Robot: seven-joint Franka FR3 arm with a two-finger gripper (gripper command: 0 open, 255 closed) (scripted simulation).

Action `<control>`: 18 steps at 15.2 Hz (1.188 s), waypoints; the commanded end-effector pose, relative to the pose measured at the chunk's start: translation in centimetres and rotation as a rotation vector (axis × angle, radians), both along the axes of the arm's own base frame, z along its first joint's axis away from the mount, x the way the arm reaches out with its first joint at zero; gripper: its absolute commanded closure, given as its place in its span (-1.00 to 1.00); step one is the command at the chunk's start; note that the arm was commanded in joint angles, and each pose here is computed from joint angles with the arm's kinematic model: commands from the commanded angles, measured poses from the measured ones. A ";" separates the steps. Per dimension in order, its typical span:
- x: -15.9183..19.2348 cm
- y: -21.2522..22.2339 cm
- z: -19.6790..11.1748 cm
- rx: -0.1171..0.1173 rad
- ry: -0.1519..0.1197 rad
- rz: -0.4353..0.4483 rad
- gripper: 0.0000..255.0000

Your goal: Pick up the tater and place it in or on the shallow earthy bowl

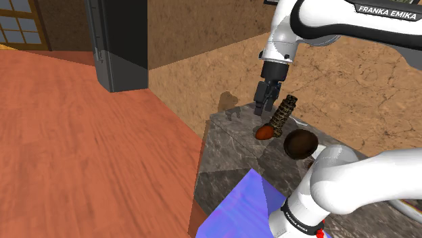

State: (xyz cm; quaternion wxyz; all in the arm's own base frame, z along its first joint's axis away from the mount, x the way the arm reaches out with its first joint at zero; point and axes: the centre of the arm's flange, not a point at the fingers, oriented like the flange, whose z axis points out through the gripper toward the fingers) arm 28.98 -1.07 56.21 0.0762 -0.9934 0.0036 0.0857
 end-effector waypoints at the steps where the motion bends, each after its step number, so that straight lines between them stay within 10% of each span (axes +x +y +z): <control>1: 0.0 0.0 0.0 0.000 0.000 0.000 -1.00; 18: -0.6 -18.4 -11.7 0.134 -0.055 0.735 -1.00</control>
